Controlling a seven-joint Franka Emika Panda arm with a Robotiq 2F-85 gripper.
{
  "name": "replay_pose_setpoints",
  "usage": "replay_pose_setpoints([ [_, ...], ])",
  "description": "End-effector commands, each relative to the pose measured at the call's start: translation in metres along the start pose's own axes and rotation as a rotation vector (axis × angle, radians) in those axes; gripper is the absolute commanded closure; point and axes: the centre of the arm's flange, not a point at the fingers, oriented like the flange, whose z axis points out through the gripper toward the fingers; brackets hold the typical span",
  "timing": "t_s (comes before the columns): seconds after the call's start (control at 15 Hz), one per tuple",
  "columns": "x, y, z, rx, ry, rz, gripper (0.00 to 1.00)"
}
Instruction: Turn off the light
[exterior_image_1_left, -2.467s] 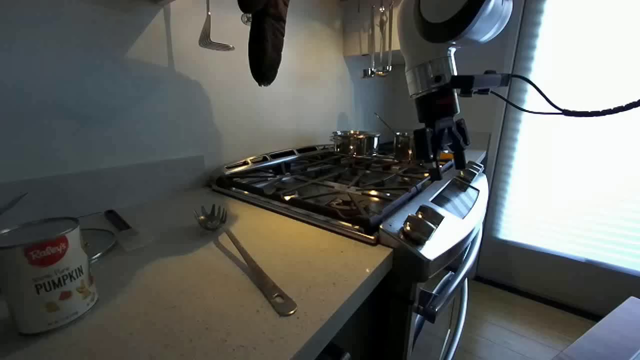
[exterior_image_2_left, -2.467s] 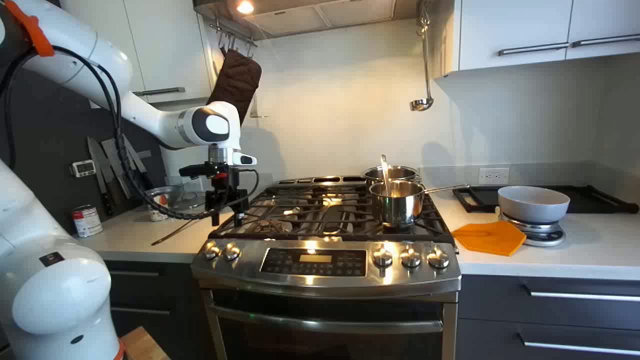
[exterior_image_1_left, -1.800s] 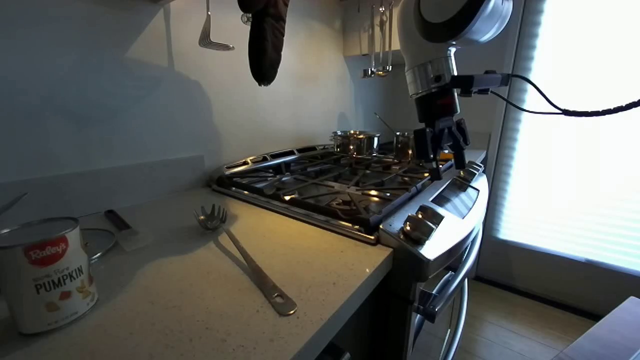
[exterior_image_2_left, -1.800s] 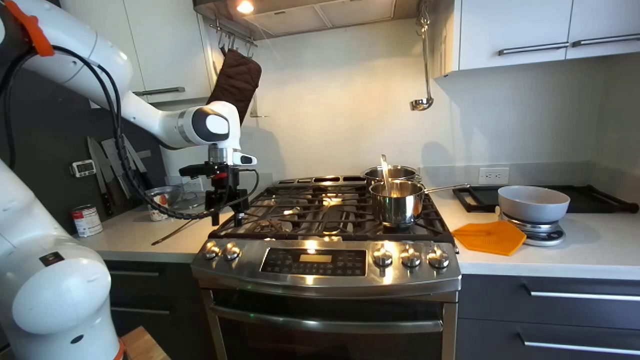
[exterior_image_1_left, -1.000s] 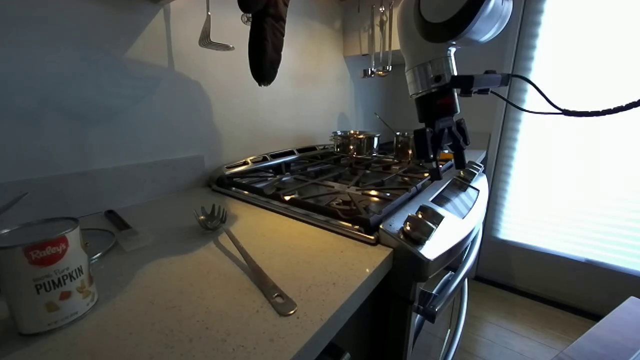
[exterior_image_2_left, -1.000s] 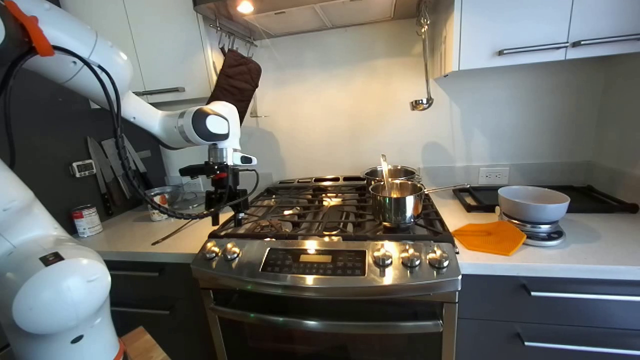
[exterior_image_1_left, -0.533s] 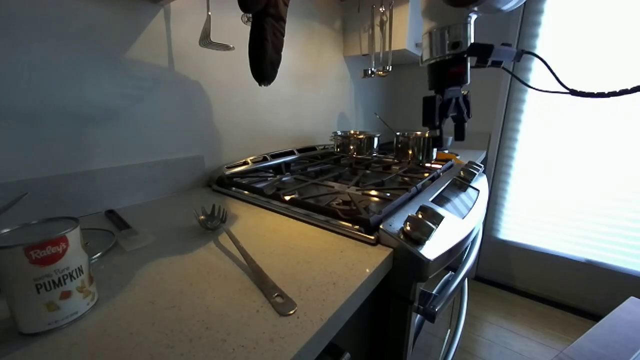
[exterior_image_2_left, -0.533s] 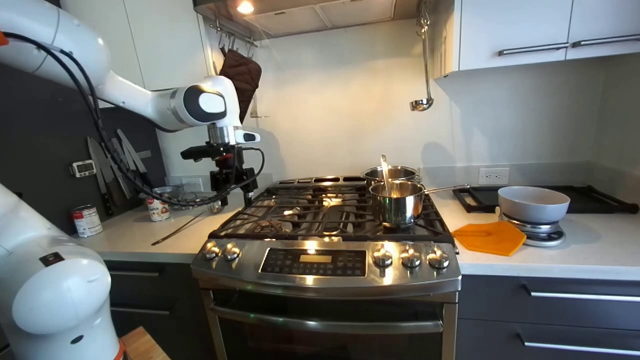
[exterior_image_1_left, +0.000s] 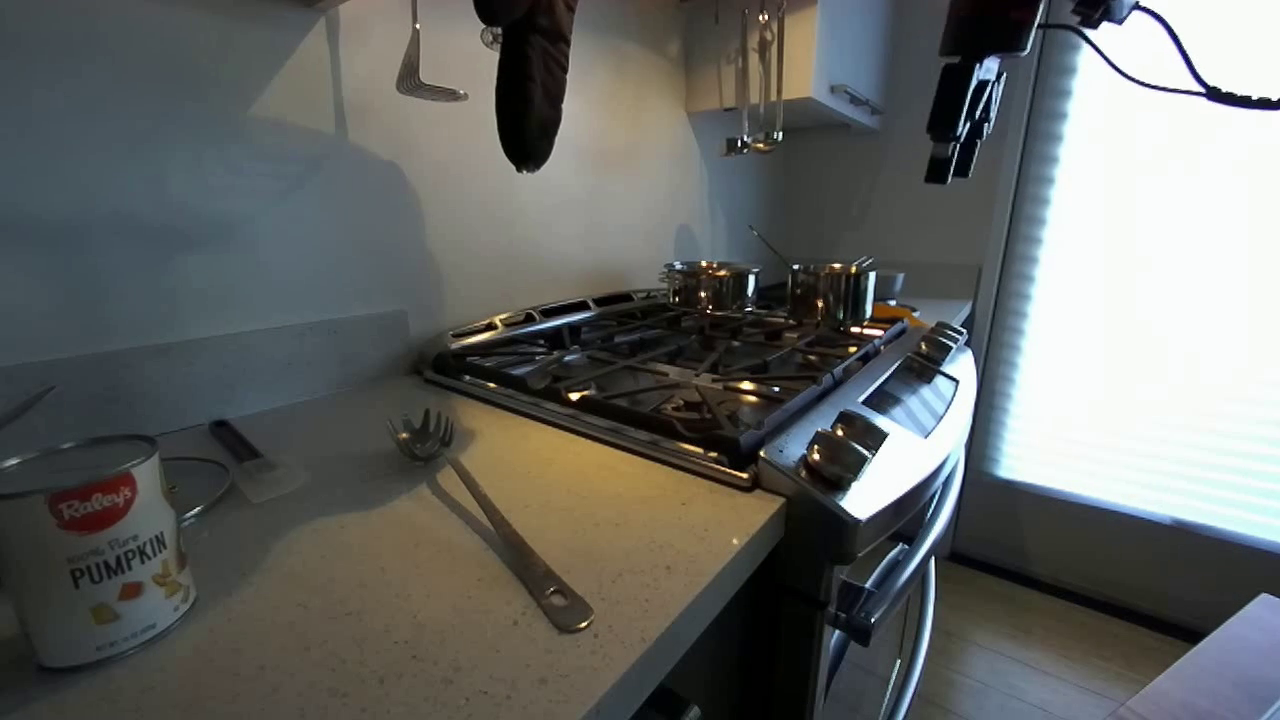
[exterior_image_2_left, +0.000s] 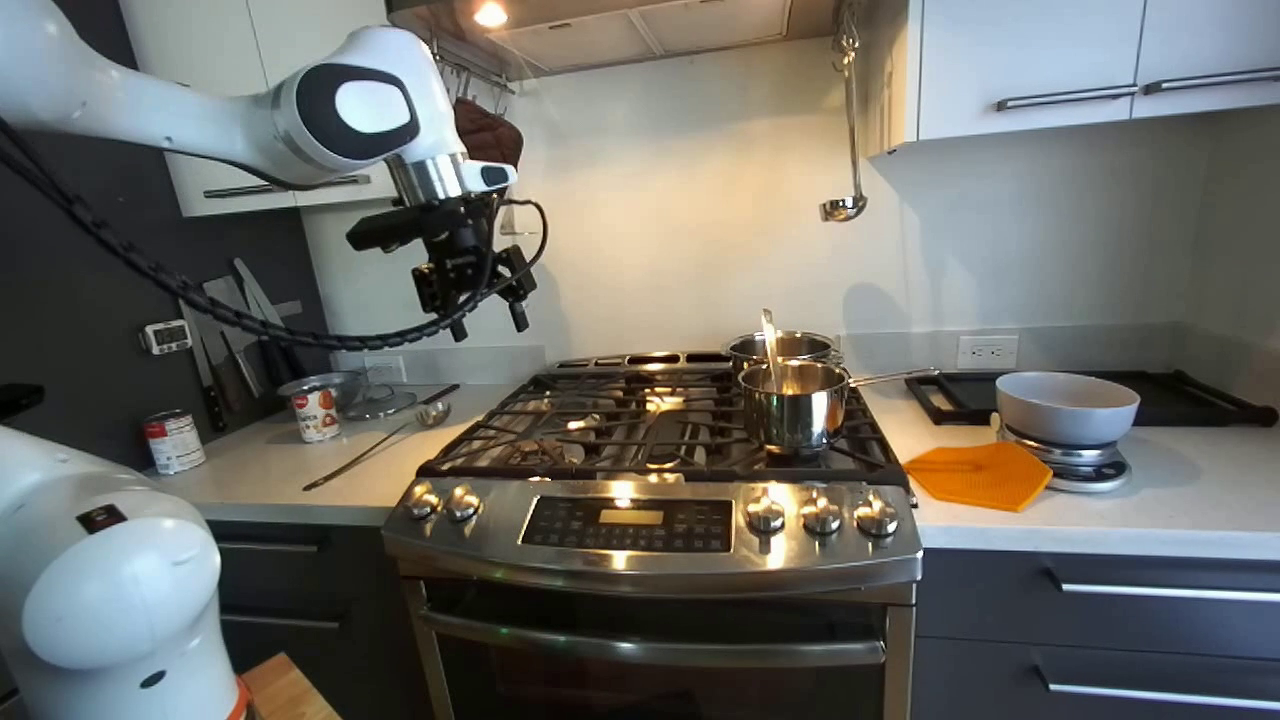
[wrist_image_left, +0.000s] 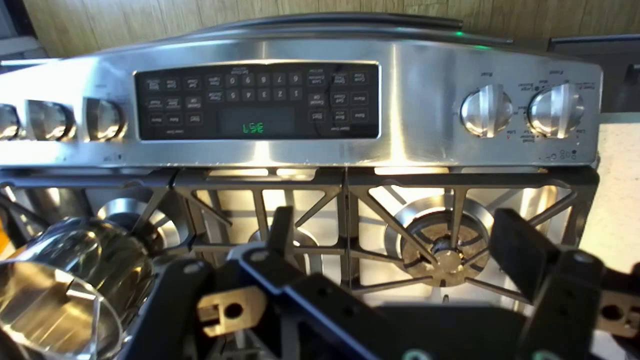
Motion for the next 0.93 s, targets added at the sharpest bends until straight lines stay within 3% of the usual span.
replay_pose_setpoints([
  [0.0,-0.023,0.025,-0.054,0.011,0.155,-0.027,0.0],
  [0.2,-0.035,0.048,-0.103,0.083,0.298,0.011,0.0],
  [0.6,-0.055,0.09,-0.19,0.313,0.553,0.103,0.0],
  [0.87,-0.064,0.104,-0.24,0.378,0.777,0.15,0.0],
])
